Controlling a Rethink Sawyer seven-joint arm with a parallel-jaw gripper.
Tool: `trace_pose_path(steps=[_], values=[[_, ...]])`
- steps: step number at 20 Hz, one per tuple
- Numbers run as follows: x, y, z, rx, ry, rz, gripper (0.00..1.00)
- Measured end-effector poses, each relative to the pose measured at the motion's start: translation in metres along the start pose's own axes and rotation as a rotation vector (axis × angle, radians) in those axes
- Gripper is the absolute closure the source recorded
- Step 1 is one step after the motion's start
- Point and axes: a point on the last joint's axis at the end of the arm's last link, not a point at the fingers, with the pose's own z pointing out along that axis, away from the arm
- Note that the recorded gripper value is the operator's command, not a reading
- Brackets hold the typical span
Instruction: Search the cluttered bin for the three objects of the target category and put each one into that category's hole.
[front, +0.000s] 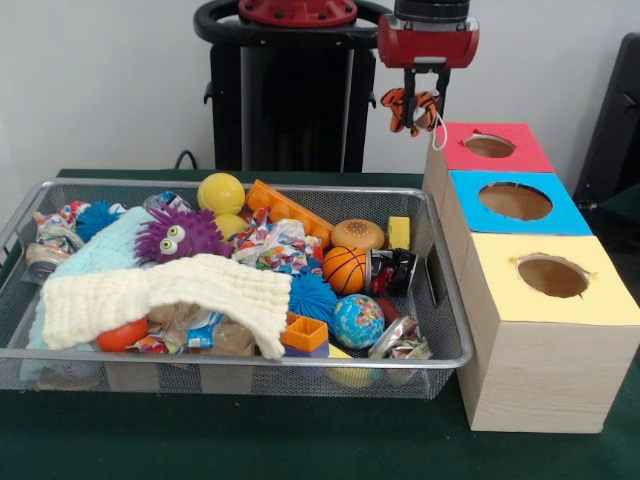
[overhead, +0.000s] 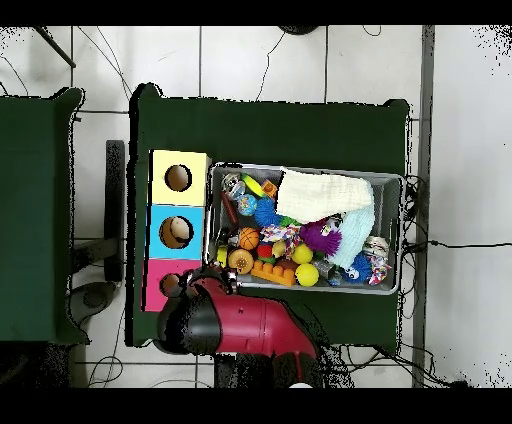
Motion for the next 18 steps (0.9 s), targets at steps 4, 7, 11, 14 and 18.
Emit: trace_pose_path(steps=[4,7,11,14,18], values=[[0.001,0.000,0.000,-0.001,0.003,0.001,1.00],[0.002,0.003,0.000,-0.003,0.004,-0.001,1.00],[0.003,0.013,-0.001,-0.006,0.003,-0.016,1.00],[0.005,0.030,-0.002,-0.010,0.001,-0.045,1.00],[0.006,0.041,-0.002,-0.014,0.000,-0.060,1.00]])
